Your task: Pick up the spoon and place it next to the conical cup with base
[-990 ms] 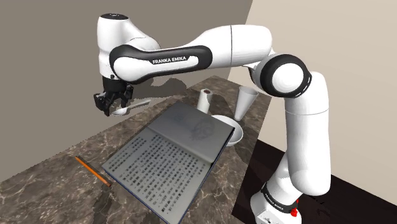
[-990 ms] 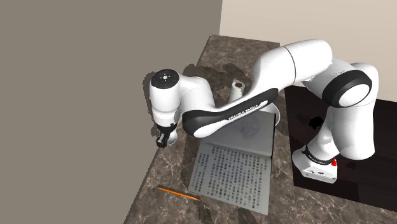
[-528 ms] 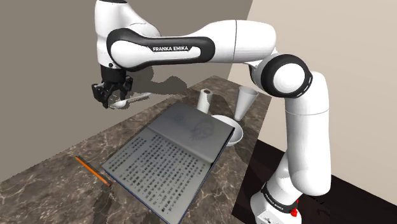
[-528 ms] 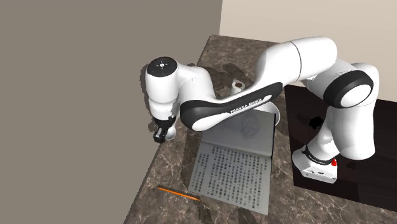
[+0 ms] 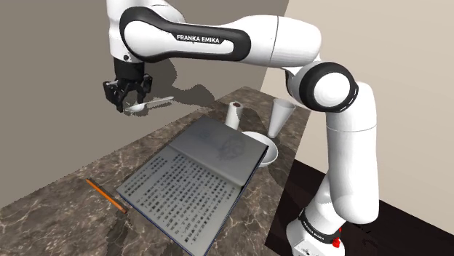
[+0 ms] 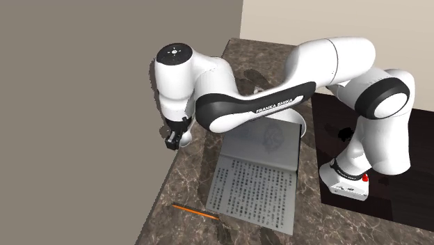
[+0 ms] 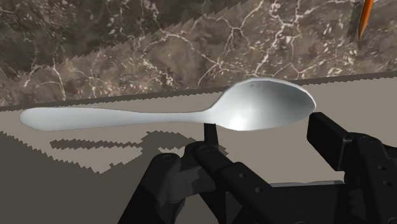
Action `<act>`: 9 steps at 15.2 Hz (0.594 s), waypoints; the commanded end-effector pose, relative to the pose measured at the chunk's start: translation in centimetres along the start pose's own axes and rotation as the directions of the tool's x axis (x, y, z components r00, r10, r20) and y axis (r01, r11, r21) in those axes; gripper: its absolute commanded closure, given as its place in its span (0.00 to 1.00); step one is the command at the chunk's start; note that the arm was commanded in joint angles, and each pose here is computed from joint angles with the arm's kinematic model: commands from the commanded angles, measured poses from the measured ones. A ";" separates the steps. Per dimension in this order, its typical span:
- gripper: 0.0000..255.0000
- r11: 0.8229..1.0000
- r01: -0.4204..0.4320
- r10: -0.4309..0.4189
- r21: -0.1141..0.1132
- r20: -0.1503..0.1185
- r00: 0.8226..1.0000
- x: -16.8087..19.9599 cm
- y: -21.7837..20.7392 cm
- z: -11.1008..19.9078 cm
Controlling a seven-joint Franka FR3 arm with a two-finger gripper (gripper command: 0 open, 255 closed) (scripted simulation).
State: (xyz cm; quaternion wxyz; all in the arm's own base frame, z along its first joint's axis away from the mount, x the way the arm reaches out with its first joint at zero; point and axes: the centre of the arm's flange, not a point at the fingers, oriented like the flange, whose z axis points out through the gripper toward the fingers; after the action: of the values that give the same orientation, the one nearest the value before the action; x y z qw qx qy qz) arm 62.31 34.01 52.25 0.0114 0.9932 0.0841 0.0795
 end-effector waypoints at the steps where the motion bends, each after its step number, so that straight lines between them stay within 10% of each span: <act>1: 1.00 1.000 0.000 0.000 0.000 0.001 1.000 0.2 -0.1 -1.0; 9: 1.00 1.000 0.000 0.000 0.000 0.001 1.000 0.8 0.1 -5.2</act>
State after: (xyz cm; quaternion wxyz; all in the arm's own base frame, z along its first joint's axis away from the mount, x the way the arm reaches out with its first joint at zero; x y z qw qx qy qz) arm 62.32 34.15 57.02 0.0113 0.9932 0.0840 0.0795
